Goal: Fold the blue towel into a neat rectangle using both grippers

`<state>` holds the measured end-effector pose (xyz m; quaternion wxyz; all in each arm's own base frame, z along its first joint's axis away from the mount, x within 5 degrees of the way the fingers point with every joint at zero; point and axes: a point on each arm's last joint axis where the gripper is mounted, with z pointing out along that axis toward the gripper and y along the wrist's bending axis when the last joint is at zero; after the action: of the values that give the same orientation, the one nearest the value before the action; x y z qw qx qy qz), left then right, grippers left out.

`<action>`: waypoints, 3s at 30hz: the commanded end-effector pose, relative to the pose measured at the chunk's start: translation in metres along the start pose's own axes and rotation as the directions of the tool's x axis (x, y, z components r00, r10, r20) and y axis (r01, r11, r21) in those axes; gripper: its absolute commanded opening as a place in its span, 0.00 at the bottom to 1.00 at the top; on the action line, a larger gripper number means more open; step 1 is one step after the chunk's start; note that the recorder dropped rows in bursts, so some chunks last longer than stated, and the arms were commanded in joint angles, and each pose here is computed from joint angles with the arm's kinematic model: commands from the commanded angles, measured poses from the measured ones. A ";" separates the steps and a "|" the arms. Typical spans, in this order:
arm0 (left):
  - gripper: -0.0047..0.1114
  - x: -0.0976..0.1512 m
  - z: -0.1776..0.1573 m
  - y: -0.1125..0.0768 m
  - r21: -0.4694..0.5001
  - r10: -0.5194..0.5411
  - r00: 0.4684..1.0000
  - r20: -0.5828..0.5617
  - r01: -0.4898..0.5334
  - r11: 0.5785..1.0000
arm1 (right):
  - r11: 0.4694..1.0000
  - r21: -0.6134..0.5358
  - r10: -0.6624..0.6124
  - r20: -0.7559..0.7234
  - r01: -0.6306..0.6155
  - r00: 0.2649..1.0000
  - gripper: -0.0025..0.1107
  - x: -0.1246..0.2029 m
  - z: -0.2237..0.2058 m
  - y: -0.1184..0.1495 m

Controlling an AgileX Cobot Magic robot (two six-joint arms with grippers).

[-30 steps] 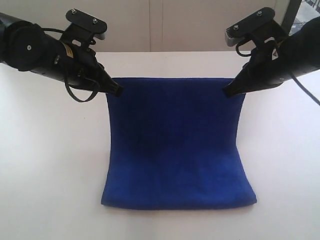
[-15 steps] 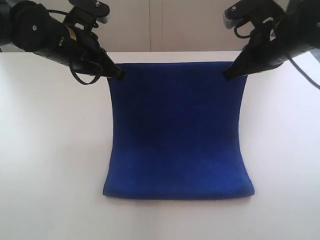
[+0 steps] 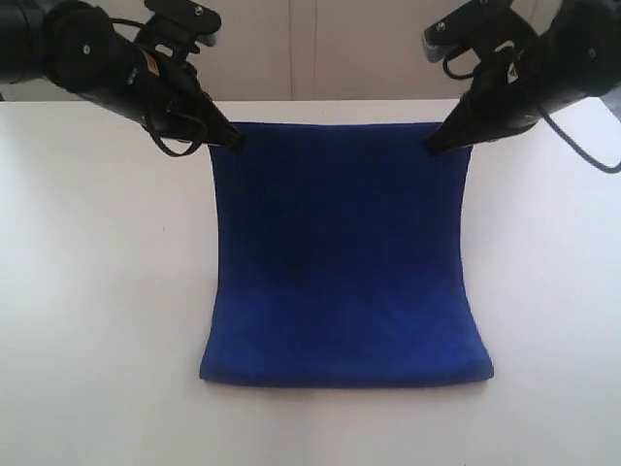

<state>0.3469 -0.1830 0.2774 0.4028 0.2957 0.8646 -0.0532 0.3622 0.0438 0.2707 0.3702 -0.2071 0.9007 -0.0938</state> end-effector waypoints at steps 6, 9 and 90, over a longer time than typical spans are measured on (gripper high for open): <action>0.04 -0.003 0.023 0.002 -0.006 0.025 0.999 -0.042 -0.025 1.000 | 1.000 -0.003 -0.009 0.009 0.009 1.000 0.02 -0.004 0.024 0.001; 0.04 0.002 0.036 0.002 -0.011 0.047 0.998 -0.049 -0.047 0.999 | 1.000 -0.017 -0.014 -0.012 0.014 1.000 0.02 0.001 0.040 0.006; 0.04 -0.007 0.138 0.041 -0.079 -0.002 0.999 0.051 0.007 0.997 | 0.997 0.042 0.068 0.040 -0.069 0.997 0.02 -0.003 0.144 -0.026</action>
<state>0.4631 -0.2009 0.1928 0.4286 0.2804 0.8585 -0.0269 0.4716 0.0258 0.1761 0.3843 -0.1730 0.9022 -0.0923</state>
